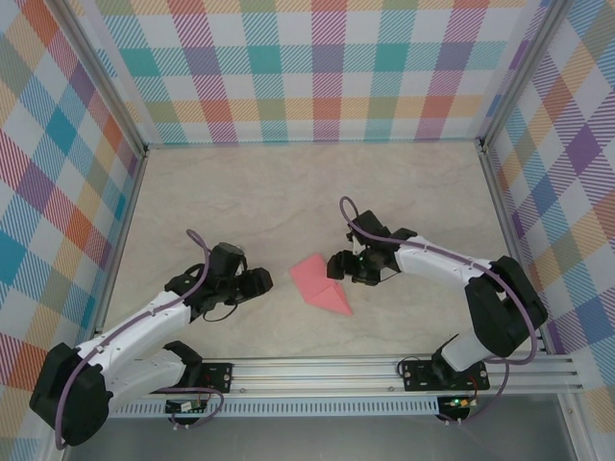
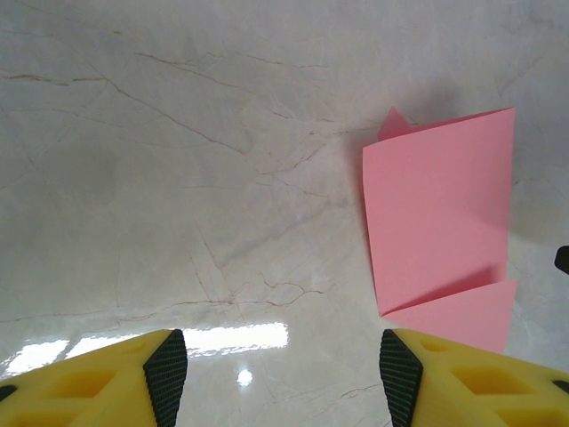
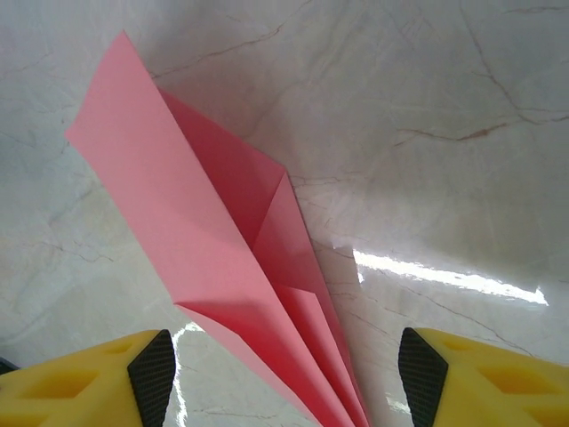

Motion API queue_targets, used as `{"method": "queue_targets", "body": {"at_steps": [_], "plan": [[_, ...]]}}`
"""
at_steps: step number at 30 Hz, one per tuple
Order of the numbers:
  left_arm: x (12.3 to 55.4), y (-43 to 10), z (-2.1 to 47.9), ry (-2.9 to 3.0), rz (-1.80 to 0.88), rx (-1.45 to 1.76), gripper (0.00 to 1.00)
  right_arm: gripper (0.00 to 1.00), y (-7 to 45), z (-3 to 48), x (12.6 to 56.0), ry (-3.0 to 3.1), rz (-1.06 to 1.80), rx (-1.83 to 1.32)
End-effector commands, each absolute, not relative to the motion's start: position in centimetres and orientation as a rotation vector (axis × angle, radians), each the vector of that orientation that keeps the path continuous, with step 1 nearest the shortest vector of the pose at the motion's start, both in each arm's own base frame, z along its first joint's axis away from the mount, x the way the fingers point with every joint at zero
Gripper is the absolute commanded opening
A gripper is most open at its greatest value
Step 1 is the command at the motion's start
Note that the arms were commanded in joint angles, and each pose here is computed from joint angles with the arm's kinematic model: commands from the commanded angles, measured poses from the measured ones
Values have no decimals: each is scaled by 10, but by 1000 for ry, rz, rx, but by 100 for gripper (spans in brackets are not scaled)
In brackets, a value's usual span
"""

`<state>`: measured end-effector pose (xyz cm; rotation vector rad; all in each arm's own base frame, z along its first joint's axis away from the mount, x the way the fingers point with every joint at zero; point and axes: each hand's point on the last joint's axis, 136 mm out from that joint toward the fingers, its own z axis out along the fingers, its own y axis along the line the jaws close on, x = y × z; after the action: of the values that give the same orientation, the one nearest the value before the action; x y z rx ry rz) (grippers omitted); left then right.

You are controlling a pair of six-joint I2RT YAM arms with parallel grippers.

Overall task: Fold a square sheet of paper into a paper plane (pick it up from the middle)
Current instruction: Rotate the paper at the center of the table.

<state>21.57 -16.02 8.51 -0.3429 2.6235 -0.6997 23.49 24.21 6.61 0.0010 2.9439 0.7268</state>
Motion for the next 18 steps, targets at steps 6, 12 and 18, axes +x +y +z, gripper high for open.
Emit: {"method": "queue_targets", "body": {"at_steps": [6, 12, 18], "plan": [[213, -159, 108, 2564, -743, -256, 62, 72, 226, 80, 249, 2994, 509, 352], [204, -156, 105, 2558, -759, -248, 62, 72, 218, 86, 240, 2999, 480, 421], [201, -160, 107, 2562, -800, -239, 62, 73, 202, 86, 218, 2993, 496, 416]]}}
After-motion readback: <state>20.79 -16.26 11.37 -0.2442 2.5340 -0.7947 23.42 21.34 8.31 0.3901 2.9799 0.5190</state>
